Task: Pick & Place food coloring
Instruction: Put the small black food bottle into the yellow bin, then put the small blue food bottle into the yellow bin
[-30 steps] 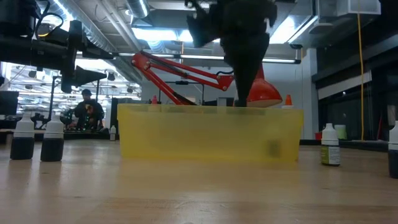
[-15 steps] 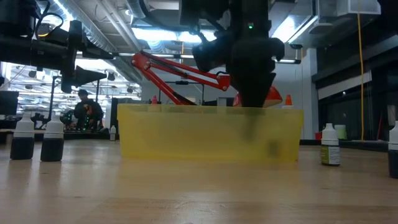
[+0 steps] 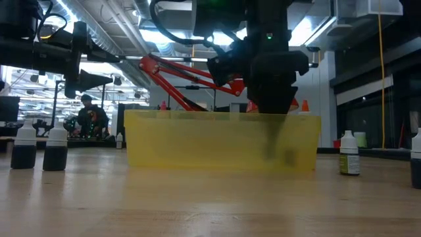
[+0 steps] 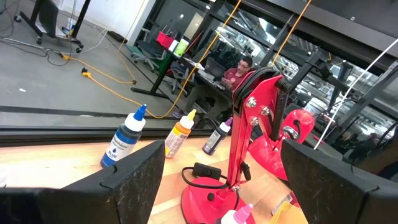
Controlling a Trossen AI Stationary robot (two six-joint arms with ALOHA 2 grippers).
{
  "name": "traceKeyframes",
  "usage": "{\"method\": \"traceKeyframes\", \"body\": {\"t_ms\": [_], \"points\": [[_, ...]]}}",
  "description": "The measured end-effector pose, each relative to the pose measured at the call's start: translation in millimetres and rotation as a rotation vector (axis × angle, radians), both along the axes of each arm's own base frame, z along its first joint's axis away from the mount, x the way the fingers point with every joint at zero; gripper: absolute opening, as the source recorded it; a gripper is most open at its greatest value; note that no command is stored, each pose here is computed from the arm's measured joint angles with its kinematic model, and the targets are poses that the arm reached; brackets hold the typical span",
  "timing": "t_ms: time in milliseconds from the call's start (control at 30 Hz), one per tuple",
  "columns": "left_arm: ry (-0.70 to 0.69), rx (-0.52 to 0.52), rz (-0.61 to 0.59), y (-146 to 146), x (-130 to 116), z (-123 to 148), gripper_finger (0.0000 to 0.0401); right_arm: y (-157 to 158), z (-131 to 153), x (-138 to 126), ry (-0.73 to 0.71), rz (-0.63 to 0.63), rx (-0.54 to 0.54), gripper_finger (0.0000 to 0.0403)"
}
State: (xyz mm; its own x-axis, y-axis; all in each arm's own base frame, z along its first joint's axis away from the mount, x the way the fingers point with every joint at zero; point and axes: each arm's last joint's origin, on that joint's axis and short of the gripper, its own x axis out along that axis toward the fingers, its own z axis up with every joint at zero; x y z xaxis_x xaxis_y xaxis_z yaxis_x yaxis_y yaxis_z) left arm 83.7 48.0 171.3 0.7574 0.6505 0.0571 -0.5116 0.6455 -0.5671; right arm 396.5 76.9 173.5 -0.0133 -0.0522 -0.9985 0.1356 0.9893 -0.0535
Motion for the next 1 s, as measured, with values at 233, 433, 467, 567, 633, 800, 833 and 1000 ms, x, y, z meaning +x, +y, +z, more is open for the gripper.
{"method": "traceKeyframes", "body": {"t_ms": [233, 433, 467, 567, 633, 800, 833, 1000], "points": [[0.000, 0.000, 0.000, 0, 0, 0, 0.0313, 0, 0, 0, 0.008, -0.001, 0.026, 0.0097], [0.000, 0.000, 0.000, 0, 0, 0, 0.0311, 0, 0, -1, 0.011, -0.003, 0.031, 0.0113], [0.000, 0.000, 0.000, 0, 0, 0, 0.0311, 0, 0, -1, 0.012, -0.003, 0.032, 0.0115], [0.000, 0.000, 0.000, 0, 0, 0, 0.0312, 0, 0, -1, 0.018, -0.003, 0.032, 0.0122], [0.000, 0.000, 0.000, 0, 0, 0, 0.0313, 0, 4, -2, 0.026, -0.003, 0.031, 0.0125], [0.000, 0.000, 0.000, 0, 0, 0, 0.0311, -5, 23, -4, -0.015, -0.014, 0.016, 0.0131], [0.000, 0.000, 0.000, 0, 0, 0, 0.0311, -7, 27, -4, -0.021, -0.018, 0.014, 0.0134], [0.000, 0.000, 0.000, 0, 0, 0, 0.0311, -10, 46, -8, -0.067, -0.061, 0.021, 0.0160]]}}
